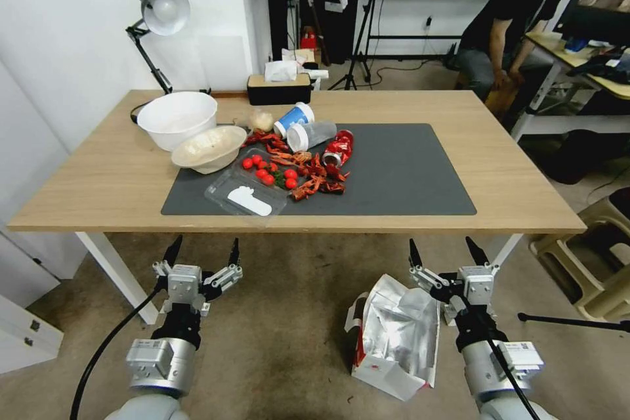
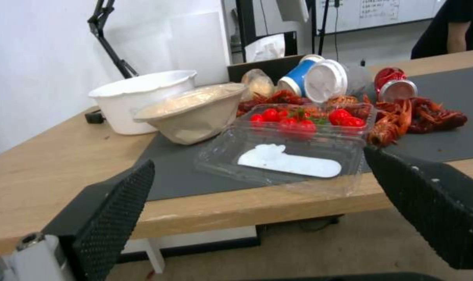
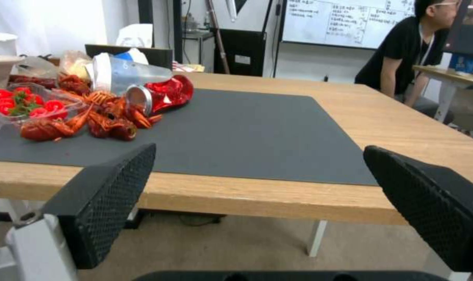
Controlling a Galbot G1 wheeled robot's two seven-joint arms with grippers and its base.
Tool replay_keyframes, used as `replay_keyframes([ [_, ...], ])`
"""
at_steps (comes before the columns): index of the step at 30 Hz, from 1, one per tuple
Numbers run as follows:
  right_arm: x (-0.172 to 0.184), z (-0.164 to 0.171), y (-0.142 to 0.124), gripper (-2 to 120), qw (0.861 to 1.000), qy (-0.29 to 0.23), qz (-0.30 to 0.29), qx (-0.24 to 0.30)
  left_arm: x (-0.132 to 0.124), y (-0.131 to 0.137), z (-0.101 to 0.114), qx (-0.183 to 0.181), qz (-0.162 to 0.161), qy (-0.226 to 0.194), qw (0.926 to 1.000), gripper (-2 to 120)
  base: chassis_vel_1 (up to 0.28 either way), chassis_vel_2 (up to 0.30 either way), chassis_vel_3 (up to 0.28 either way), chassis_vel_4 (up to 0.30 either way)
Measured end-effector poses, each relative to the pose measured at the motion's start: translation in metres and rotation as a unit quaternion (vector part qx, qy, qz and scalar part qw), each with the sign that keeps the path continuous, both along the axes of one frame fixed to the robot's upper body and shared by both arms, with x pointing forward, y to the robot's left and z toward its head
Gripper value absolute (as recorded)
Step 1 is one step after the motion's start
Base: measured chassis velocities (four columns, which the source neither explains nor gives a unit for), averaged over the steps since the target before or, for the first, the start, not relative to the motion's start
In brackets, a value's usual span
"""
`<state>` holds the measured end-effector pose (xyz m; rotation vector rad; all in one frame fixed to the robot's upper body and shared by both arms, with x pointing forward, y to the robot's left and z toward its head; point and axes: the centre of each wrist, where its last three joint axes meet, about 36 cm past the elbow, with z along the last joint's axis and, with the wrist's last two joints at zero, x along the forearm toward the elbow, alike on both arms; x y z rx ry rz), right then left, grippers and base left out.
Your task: Pick up the food delivery bag from the floor and place it on the table.
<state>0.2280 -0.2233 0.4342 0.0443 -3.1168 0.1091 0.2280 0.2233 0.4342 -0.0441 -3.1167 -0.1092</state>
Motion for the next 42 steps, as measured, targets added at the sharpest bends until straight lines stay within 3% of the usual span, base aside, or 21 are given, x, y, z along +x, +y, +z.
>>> replay_keyframes([
  [42, 0.0000, 0.0000, 0.0000, 100, 1.000, 0.000, 0.000, 0.000, 0.0000, 0.0000, 0.0000, 0.000, 0.000, 0.000, 1.0000, 100, 0.000, 0.000, 0.000, 0.000],
])
